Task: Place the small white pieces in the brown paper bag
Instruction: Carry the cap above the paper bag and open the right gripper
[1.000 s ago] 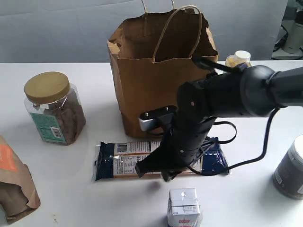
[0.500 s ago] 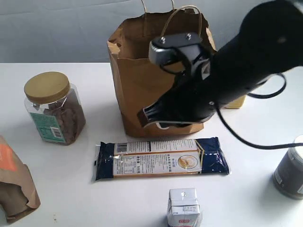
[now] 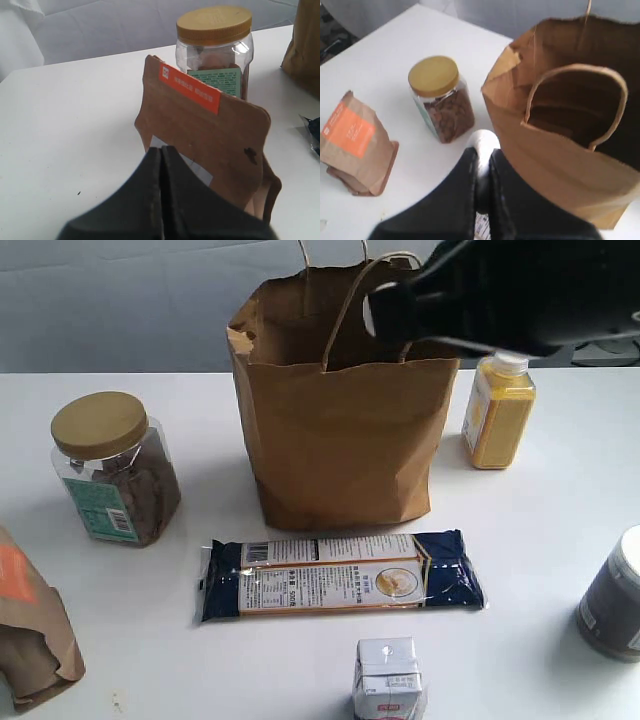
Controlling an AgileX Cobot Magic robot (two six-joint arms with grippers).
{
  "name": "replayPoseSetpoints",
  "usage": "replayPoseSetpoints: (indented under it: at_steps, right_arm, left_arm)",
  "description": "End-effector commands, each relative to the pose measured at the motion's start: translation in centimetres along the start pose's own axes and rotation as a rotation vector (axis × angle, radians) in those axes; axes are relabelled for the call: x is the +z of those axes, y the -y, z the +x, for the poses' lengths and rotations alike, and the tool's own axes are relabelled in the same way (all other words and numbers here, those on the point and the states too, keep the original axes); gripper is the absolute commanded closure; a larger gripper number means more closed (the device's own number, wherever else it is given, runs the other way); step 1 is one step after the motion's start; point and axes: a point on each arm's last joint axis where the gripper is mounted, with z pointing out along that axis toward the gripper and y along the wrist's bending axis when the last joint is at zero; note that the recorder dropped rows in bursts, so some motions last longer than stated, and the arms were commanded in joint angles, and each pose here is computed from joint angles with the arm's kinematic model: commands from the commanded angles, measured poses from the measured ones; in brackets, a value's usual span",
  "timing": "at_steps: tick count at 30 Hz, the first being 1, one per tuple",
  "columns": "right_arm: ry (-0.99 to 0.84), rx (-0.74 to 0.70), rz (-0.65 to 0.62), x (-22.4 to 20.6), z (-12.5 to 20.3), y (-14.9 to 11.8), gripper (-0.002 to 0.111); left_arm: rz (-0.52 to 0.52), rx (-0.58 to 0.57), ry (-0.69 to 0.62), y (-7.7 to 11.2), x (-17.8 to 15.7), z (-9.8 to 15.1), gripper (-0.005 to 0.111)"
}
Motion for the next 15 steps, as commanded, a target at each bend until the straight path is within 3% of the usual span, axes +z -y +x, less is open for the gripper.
replayPoseSetpoints:
  at_steps: [1, 5, 7, 11, 15]
  right_arm:
    - [0.158, -0.046, 0.014, -0.6, -1.4, 0.0, 0.108]
    - [0.411, -0.088, 0.024, -0.7, -3.7, 0.1, 0.108]
    - [0.47, -0.044, 0.061, 1.3, -4.2, 1.6, 0.108]
    - [0.345, 0.037, 0.172, 7.1, -2.6, 6.1, 0.108]
    - [0.257, 0.084, 0.228, 10.7, -1.0, 8.9, 0.108]
  left_arm:
    - [0.009, -0.008, 0.009, 0.1, 0.0, 0.0, 0.107]
    - [0.009, -0.008, 0.009, 0.1, 0.0, 0.0, 0.107]
    - [0.009, -0.008, 0.009, 0.1, 0.0, 0.0, 0.107]
    - [0.009, -0.008, 0.009, 0.1, 0.0, 0.0, 0.107]
    - [0.009, -0.008, 0.009, 0.1, 0.0, 0.0, 0.107]
